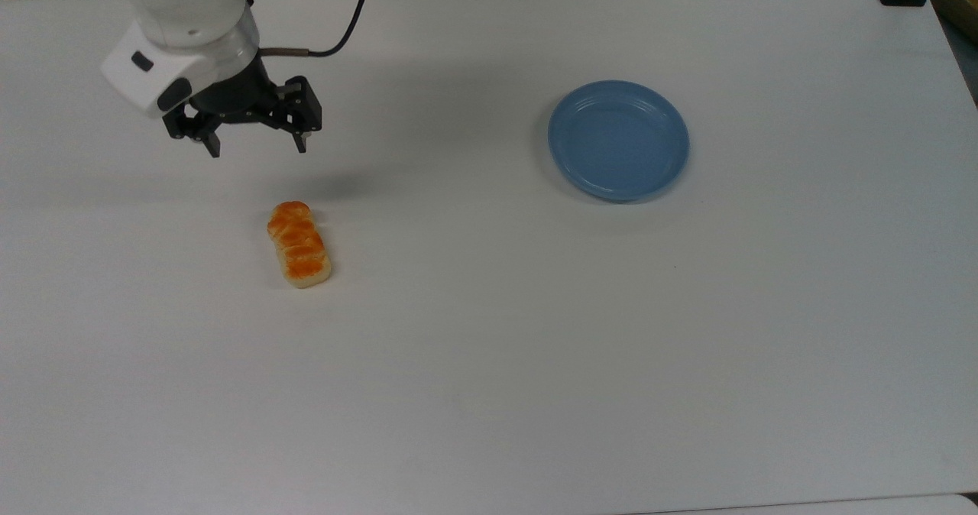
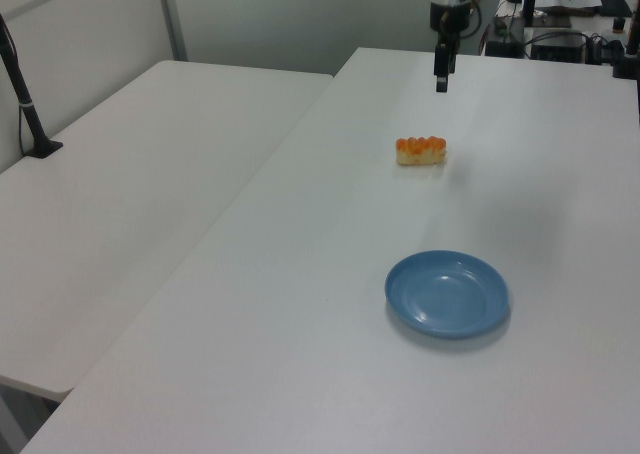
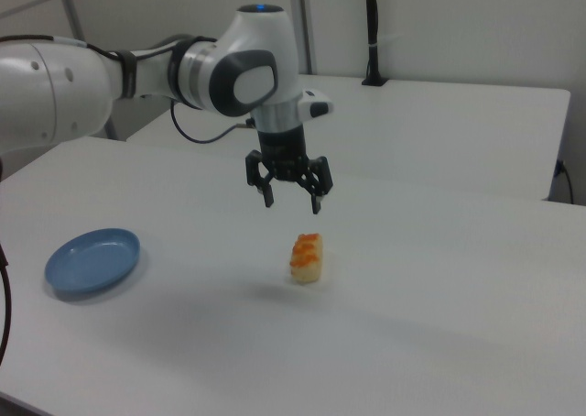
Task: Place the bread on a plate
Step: 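Lower the gripper around the bread roll and close it, then lift the gripped bread roll off the table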
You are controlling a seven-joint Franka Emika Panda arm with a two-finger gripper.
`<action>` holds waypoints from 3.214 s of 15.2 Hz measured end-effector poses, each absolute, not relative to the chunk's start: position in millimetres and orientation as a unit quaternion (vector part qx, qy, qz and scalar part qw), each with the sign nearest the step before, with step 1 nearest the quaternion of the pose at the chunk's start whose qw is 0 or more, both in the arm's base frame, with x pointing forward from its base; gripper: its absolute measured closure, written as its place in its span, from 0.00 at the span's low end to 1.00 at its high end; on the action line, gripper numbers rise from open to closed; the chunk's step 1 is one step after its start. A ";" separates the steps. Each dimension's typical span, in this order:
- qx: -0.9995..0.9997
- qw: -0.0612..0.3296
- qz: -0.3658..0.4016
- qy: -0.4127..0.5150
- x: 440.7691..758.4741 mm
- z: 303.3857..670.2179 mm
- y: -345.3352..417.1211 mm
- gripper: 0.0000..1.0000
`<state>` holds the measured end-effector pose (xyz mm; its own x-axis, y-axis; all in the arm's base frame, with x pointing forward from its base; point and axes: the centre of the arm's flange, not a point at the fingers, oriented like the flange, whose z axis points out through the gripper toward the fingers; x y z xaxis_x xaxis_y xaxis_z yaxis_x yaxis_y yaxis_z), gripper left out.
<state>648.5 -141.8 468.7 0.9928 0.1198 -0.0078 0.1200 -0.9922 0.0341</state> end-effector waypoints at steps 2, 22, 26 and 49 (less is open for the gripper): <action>0.997 0.023 -0.002 0.074 652.8 455.2 -151.8 0.00; 0.994 0.045 -0.028 0.100 675.2 331.9 -143.0 0.07; 0.993 0.047 -0.030 0.100 675.7 329.4 -141.1 0.16; 0.996 0.051 0.000 0.071 671.2 390.6 -132.6 0.75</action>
<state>671.2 -132.6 390.6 0.9900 0.1409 -0.0077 0.1410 -0.9847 0.1024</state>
